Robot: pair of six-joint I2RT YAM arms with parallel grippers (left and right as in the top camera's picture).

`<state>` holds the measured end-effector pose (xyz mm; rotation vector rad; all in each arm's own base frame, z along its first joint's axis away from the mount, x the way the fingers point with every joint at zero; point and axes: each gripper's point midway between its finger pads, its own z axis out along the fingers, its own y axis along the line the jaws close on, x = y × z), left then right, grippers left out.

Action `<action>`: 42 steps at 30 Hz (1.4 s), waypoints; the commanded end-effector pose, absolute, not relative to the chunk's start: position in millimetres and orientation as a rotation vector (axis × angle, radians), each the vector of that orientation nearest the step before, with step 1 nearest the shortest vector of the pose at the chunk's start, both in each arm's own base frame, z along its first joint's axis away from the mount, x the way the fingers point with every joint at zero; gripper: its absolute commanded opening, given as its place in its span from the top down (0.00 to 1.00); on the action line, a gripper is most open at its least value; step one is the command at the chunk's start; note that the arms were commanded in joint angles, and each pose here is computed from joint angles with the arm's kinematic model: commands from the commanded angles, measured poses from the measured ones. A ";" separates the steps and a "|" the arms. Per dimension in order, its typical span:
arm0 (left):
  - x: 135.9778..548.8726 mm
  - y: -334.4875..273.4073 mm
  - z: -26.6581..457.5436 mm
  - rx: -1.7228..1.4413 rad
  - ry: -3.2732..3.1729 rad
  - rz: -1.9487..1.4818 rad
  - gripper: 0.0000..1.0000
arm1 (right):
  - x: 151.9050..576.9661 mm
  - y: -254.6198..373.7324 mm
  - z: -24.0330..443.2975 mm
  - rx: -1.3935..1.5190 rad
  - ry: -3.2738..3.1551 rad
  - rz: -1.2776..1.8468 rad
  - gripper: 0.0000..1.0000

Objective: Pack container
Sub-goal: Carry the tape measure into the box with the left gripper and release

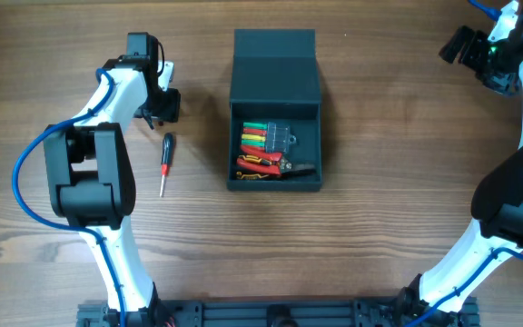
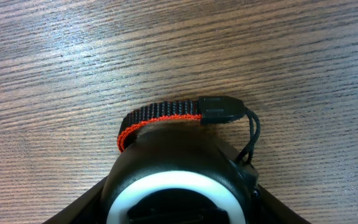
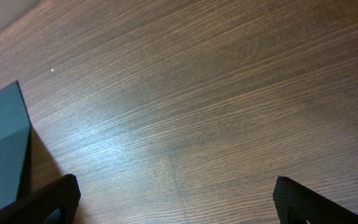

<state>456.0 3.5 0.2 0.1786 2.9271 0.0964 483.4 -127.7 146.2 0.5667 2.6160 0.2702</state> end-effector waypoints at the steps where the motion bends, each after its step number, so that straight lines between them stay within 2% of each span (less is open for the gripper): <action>1: 458.3 6.7 -9.7 0.190 2.931 0.109 0.46 | 486.5 -126.6 154.6 0.579 2.591 0.279 0.00; 4: 460.5 5.4 -8.1 0.192 2.920 0.108 0.55 | 486.5 -126.7 154.6 0.579 2.591 0.279 0.00; 9: 468.2 -0.9 20.5 0.204 2.853 0.109 0.54 | 486.5 -126.7 154.6 0.579 2.591 0.279 0.00; 14: 475.6 -20.4 88.8 0.242 2.701 0.101 0.53 | 486.5 -126.7 154.6 0.579 2.591 0.279 0.00; 18: 466.1 -68.4 156.2 0.355 2.549 0.063 0.56 | 486.5 -126.7 154.6 0.579 2.591 0.279 0.00; 20: 455.2 -98.3 179.8 0.432 2.491 0.034 0.64 | 486.5 -126.7 154.6 0.580 2.591 0.279 0.00; 22: 439.2 -132.6 195.0 0.543 2.447 0.003 0.78 | 486.5 -126.7 154.6 0.579 2.591 0.279 0.00; 23: 430.7 -149.0 195.6 0.619 2.437 -0.007 0.87 | 486.5 -126.7 154.6 0.579 2.591 0.279 0.00; 25: 410.4 -178.7 190.8 0.798 2.424 -0.017 0.95 | 486.5 -126.7 154.6 0.579 2.591 0.279 0.00; 26: 397.5 -196.6 183.3 0.905 2.423 -0.020 0.96 | 486.5 -126.7 154.6 0.579 2.591 0.279 0.00; 31: 347.5 -265.4 155.2 1.387 2.296 -0.010 0.96 | 486.5 -126.6 154.6 0.579 2.591 0.279 0.00; 35: 330.3 -293.5 129.1 1.714 2.132 0.033 0.95 | 486.5 -126.7 154.6 0.579 2.591 0.279 0.01; 42: 361.0 -312.1 83.0 1.710 2.109 0.042 0.96 | 486.5 -126.6 154.6 0.579 2.591 0.280 0.00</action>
